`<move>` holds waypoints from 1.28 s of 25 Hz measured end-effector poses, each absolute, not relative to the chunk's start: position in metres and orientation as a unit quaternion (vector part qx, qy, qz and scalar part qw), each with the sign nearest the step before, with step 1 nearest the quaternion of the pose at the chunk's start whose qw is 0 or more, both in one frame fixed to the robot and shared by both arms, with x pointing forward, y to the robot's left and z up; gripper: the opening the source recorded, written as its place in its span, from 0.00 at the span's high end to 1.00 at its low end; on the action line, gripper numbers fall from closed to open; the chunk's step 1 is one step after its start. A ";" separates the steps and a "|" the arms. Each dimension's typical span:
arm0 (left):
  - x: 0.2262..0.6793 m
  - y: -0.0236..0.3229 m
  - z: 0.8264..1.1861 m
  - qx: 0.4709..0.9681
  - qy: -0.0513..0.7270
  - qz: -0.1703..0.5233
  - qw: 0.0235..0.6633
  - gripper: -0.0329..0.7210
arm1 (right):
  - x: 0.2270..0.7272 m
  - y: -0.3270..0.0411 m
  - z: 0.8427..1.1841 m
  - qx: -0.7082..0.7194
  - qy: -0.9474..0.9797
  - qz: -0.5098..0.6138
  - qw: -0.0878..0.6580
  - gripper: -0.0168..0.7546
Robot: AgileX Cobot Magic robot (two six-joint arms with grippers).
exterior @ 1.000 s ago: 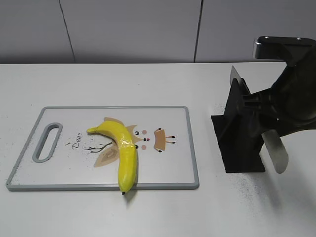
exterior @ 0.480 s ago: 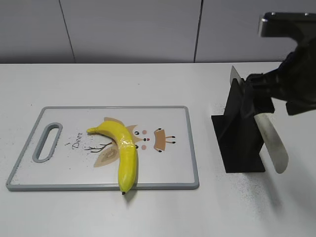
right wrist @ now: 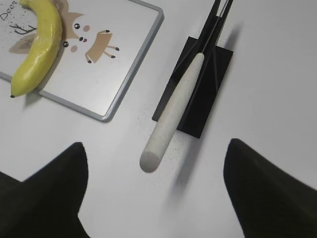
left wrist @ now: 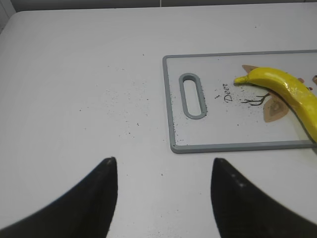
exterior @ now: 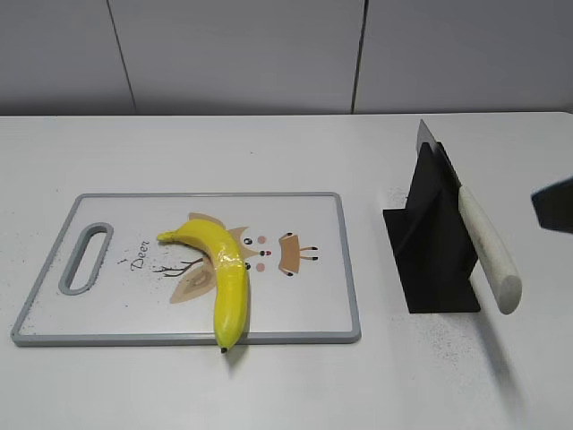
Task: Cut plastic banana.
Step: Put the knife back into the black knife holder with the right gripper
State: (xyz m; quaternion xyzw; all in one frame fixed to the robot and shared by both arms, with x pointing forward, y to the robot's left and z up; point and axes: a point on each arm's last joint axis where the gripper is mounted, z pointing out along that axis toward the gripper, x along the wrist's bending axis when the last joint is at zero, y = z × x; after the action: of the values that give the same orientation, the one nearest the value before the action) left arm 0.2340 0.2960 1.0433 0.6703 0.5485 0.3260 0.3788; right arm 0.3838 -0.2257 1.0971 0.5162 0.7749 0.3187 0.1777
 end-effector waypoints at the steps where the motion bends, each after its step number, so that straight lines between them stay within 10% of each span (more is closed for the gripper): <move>1: 0.234 0.296 1.043 0.670 0.548 0.326 0.379 0.21 | 0.374 -0.230 1.095 0.510 0.776 0.323 0.183 0.14; 32: 0.234 0.296 1.043 0.671 0.549 0.326 0.378 0.21 | 0.234 -0.301 1.054 0.452 0.716 0.454 0.278 0.23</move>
State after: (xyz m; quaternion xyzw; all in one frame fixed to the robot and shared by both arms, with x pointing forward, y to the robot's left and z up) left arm 0.2341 0.2961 1.0433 0.6705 0.5487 0.3260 0.3782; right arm 0.2336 -0.3010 1.0541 0.4520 0.7160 0.4539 0.2775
